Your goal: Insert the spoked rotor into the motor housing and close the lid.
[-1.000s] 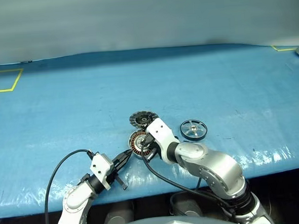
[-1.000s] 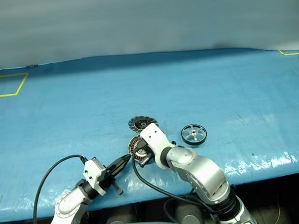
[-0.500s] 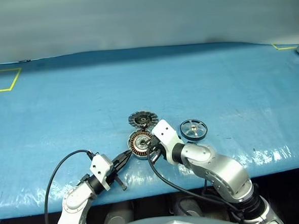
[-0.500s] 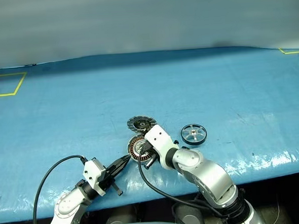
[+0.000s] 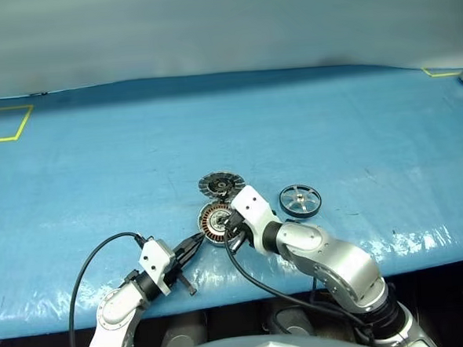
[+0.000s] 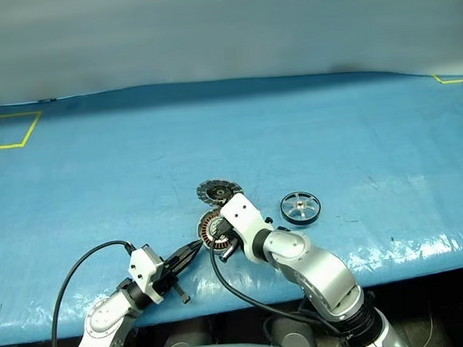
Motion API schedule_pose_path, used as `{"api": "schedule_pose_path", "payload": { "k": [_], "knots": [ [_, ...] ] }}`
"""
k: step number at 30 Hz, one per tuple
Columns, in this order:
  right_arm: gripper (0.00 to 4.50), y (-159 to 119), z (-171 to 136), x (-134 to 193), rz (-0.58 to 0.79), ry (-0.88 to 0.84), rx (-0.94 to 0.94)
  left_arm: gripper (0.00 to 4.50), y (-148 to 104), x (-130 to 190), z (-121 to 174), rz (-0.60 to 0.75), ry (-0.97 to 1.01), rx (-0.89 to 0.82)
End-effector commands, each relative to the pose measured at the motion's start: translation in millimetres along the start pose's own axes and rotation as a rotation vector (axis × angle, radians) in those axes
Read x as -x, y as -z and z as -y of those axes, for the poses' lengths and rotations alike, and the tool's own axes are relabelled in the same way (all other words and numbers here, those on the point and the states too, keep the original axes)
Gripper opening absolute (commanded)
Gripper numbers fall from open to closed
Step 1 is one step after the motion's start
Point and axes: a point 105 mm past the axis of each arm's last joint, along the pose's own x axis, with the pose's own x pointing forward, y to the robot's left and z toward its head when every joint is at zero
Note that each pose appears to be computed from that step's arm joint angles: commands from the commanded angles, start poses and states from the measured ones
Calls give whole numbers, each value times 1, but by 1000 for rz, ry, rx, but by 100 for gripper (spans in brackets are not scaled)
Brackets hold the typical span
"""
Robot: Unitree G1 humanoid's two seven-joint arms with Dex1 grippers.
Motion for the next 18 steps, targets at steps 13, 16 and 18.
{"api": "schedule_pose_path", "payload": {
  "k": [13,16,18],
  "knots": [
    [1,-6,5,13,-3,19,14,0,3,1,2,-8,-1,9],
    [1,-4,6,14,-15,21,14,0,3,1,2,-7,0,10],
    [1,-3,6,13,-23,16,16,0,3,1,2,-6,-2,11]
  ]
}}
